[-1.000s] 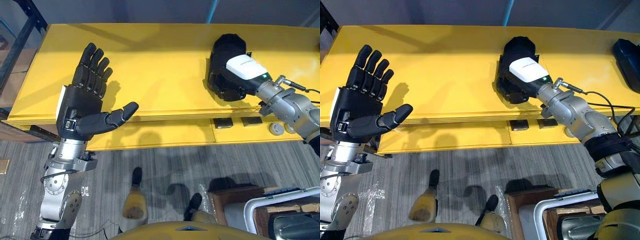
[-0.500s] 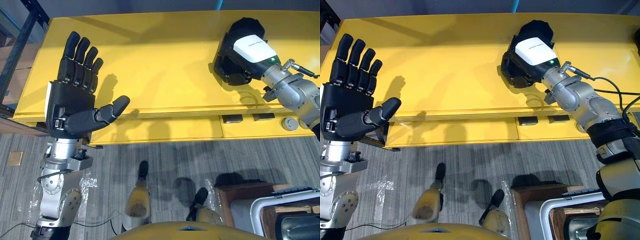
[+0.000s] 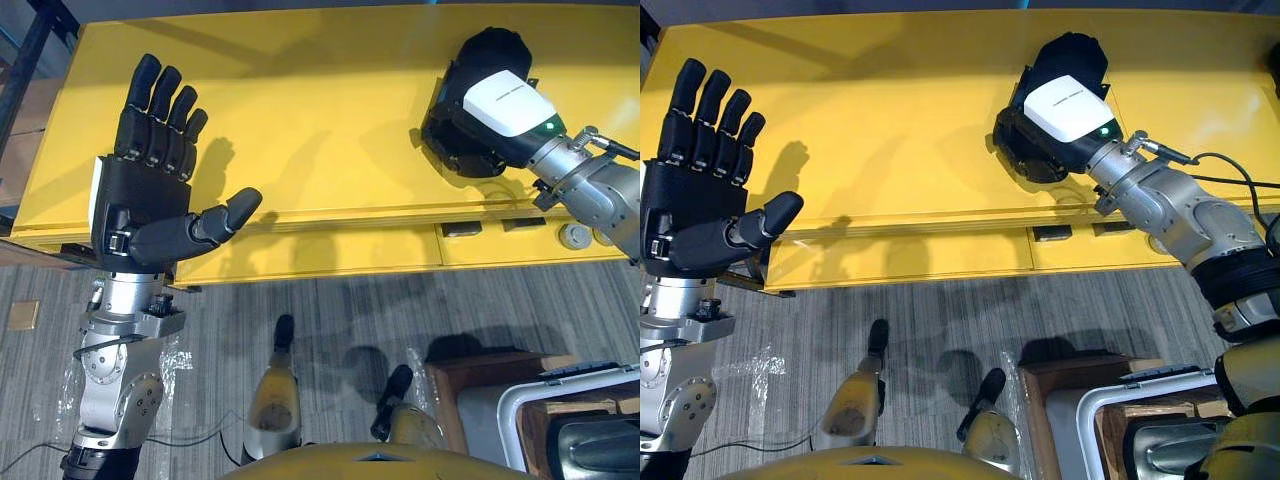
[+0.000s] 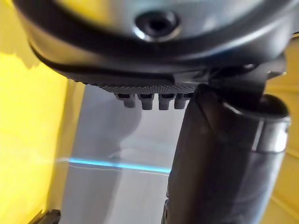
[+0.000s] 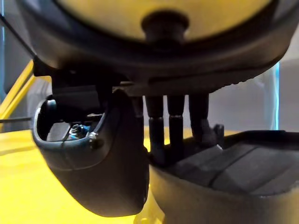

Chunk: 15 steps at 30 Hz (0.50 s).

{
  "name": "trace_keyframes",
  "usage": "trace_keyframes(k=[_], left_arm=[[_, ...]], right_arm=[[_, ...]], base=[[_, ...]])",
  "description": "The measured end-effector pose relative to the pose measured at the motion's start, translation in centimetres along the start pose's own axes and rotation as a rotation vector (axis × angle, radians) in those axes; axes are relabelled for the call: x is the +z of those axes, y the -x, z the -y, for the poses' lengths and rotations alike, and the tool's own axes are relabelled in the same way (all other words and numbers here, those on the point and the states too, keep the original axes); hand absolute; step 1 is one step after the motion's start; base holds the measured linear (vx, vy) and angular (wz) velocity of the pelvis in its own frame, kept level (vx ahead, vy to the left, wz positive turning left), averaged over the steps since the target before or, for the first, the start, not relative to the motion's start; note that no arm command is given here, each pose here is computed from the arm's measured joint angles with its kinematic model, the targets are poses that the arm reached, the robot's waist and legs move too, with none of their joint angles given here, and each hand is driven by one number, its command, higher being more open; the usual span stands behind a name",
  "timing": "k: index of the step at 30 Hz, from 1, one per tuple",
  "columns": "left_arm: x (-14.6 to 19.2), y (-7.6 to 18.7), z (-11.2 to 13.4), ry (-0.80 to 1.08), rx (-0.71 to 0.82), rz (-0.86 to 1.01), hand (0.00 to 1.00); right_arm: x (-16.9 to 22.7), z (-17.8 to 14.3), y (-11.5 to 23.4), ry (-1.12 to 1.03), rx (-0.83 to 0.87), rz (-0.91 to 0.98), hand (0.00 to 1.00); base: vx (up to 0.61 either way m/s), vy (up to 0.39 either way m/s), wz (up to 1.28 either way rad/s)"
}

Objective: Walk over and take three plastic housings, then place them on the shelf

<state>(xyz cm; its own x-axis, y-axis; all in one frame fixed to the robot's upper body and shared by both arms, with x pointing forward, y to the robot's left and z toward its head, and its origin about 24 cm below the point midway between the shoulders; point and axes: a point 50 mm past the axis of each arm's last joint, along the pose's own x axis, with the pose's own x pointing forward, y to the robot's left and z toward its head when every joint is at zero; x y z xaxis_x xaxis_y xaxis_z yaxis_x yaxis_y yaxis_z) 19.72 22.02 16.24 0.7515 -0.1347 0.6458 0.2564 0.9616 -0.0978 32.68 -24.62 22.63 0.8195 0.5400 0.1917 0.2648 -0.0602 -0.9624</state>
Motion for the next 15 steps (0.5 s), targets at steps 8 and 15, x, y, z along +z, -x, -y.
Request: trace_keyframes(k=[8, 15], left_arm=[[0.1, -0.1, 0.0, -0.014, -0.026, -0.004, 1.0], [-0.5, 0.7, 0.4, 0.037, 0.019, -0.007, 1.0]], right_arm=[[-0.3, -1.6, 2.1, 0.002, -0.01, -0.067, 1.0], [-2.1, 1.2, 3.1, 0.009, -0.239, -0.21, 1.0]], base=[[-0.01, -0.015, -0.07], [0.01, -0.019, -0.13]])
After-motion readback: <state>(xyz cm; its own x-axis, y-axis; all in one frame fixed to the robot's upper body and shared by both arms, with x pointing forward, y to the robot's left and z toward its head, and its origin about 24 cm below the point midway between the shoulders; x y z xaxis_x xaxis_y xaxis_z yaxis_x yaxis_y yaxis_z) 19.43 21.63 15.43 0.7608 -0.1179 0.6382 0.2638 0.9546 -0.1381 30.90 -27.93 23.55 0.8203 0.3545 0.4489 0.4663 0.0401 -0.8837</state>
